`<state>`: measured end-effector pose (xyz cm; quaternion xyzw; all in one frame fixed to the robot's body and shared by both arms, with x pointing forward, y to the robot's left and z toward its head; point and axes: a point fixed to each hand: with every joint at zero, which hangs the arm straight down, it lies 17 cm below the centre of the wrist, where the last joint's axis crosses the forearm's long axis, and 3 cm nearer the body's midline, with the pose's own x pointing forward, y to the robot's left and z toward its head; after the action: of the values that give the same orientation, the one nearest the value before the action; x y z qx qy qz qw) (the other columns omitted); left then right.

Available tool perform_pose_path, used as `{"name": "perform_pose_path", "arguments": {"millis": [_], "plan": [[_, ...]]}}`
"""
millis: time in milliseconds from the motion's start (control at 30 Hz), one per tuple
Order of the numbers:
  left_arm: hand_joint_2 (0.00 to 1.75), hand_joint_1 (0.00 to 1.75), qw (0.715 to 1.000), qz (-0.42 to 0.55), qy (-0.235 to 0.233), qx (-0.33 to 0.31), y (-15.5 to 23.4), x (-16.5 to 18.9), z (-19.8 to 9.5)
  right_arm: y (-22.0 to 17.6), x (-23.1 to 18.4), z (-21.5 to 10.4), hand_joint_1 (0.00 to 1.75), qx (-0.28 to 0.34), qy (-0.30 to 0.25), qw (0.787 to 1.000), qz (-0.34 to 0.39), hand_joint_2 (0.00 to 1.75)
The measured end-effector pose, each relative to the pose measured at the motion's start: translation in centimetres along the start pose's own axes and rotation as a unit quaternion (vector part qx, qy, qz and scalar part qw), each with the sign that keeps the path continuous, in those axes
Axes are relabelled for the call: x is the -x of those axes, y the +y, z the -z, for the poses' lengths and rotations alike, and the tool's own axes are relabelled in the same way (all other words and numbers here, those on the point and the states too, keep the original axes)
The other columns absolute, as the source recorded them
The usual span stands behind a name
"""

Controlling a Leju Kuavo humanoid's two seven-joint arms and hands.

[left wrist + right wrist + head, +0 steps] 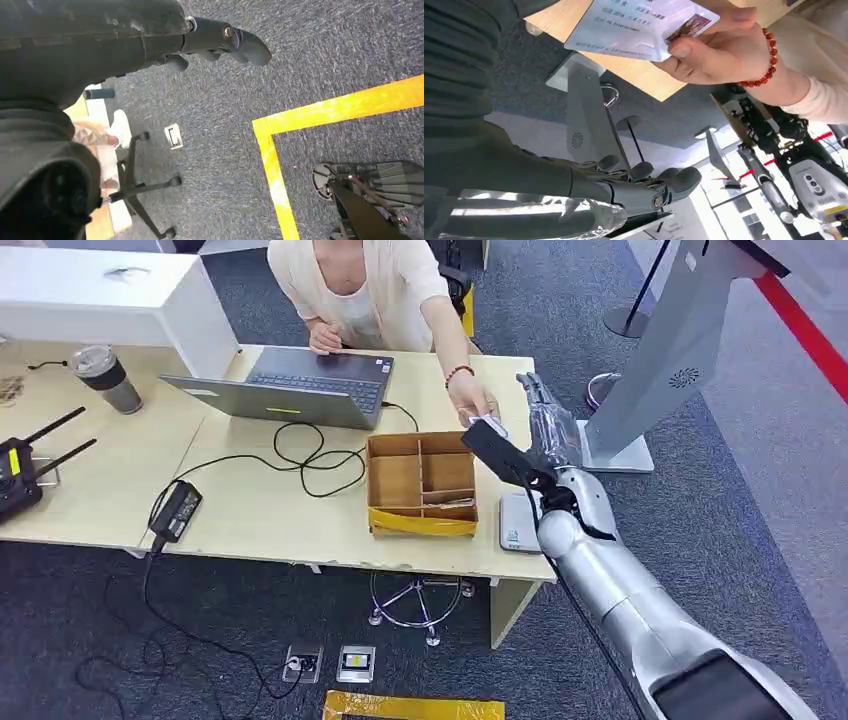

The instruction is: Pass the card to the sensor for recognition and then transmit it.

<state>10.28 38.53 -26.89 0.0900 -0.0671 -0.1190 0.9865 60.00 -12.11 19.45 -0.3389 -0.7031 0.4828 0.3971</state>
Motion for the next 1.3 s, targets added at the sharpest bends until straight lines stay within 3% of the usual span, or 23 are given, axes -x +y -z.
{"name": "perform_pose_path", "arguments": {"millis": [133, 167, 1300], "plan": [[0.00, 0.00, 1.000, 0.000, 0.002, -0.001, 0.0, 0.1, 0.0, 0.3, -0.5, 0.1, 0.03, -0.005, -0.003, 1.000, 0.003, 1.75], [0.00, 0.00, 1.000, 0.001, 0.002, -0.001, 0.0, 0.1, 0.0, 0.4, -0.7, 0.1, 1.75, -0.006, -0.005, 1.000, 0.004, 1.75], [0.00, 0.00, 1.000, -0.012, 0.013, -0.006, 0.2, 0.5, 0.0, 0.6, -2.9, 1.0, 1.75, -0.019, -0.020, 1.000, 0.014, 1.75]]}}
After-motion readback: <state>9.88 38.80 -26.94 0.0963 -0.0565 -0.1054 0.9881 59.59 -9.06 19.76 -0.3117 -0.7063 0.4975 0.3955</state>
